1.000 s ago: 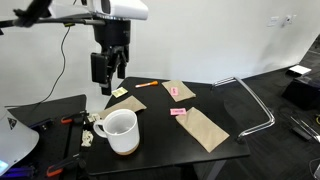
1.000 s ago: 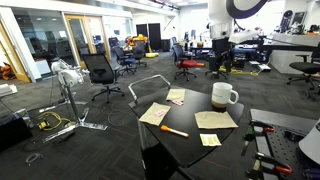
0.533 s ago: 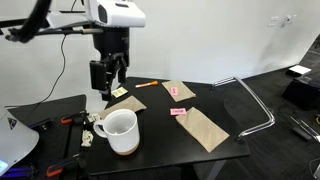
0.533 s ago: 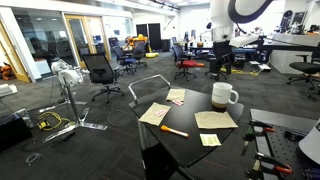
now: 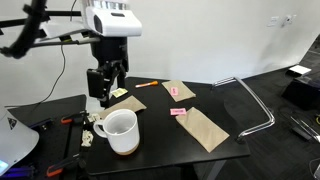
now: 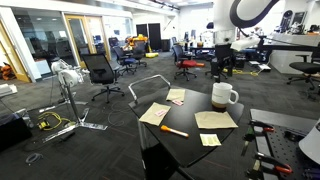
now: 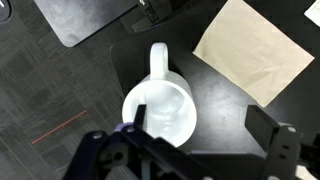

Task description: Move the mug to the left

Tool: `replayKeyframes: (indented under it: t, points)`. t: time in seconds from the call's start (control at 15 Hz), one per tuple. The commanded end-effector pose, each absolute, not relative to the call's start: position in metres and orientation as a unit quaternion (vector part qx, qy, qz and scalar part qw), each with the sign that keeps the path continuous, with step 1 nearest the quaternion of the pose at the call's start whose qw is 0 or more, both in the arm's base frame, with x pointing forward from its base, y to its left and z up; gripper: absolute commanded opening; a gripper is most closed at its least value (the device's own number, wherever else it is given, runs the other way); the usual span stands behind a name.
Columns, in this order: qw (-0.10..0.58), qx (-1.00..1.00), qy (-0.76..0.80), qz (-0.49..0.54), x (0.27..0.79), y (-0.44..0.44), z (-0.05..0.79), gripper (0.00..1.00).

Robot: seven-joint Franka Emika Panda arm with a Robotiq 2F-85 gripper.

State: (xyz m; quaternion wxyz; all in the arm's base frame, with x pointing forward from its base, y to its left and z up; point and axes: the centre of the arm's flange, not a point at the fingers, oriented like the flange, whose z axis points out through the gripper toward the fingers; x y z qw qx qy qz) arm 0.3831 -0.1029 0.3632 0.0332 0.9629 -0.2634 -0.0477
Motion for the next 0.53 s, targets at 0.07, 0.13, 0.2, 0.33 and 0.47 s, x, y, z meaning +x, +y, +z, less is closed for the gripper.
replayKeyframes:
  t: [0.07, 0.13, 0.2, 0.33, 0.47]
  points:
    - [0.034, 0.963, -0.266, -0.024, 0.376, -0.103, 0.355, 1.00]
    - [0.033, 0.964, -0.264, -0.021, 0.378, -0.102, 0.353, 1.00]
    - [0.031, 0.964, -0.263, -0.016, 0.379, -0.101, 0.350, 1.00]
    - [0.028, 0.965, -0.262, -0.008, 0.380, -0.100, 0.344, 1.00]
    - [0.027, 0.965, -0.263, -0.003, 0.380, -0.101, 0.340, 1.00]
